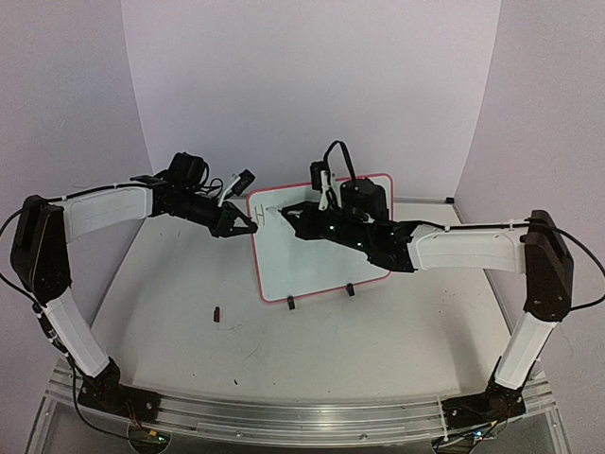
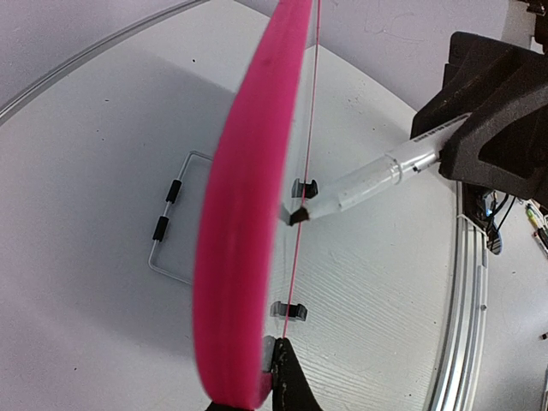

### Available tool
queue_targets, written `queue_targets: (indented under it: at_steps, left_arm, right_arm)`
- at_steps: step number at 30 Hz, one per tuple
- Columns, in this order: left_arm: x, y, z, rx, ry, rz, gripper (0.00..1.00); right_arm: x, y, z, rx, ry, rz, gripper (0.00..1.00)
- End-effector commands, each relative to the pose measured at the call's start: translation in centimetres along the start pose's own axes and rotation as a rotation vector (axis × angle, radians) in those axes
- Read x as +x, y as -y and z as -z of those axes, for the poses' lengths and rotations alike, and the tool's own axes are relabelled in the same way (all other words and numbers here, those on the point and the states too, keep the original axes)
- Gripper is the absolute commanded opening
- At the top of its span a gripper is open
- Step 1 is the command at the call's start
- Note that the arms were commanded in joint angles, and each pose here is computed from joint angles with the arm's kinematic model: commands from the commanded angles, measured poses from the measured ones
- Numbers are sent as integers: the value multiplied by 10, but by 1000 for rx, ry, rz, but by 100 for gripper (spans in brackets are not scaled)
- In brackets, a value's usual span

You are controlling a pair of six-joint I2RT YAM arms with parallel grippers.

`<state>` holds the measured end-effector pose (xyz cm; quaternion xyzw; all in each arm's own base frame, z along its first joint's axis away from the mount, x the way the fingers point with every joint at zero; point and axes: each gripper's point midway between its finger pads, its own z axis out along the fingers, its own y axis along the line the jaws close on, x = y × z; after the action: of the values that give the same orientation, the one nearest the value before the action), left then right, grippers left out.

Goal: Write a sentence on the whiteboard

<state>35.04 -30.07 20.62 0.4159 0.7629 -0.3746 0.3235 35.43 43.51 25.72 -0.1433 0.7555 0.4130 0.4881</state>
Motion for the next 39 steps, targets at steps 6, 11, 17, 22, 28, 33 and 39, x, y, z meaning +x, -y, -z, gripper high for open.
queue_targets:
  at_steps: [6, 11, 17, 22, 28, 33, 39]
  left_arm:
    - [18, -19, -7, -83, -69, -13, 0]
    - [18, -19, -7, -83, -69, -12, 0]
    - [17, -18, -6, -85, -68, -14, 0]
    - [17, -18, -6, -85, -69, -16, 0]
    - [17, -17, -6, -86, -69, -17, 0]
    - [17, -16, -6, -85, -69, -17, 0]
    - [16, -16, -6, -86, -68, -22, 0]
  right_arm:
    - [12, 10, -2, 21, -29, -21, 0]
    - [15, 13, -1, 30, -39, -21, 0]
    - [13, 17, 2, 56, -35, -20, 0]
    - [10, 19, 5, 73, -29, -17, 0]
    - [7, 20, 10, 89, -21, -14, 0]
    - [-1, 19, 14, 97, 0, -10, 0]
    - [-11, 14, 17, 91, 21, -2, 0]
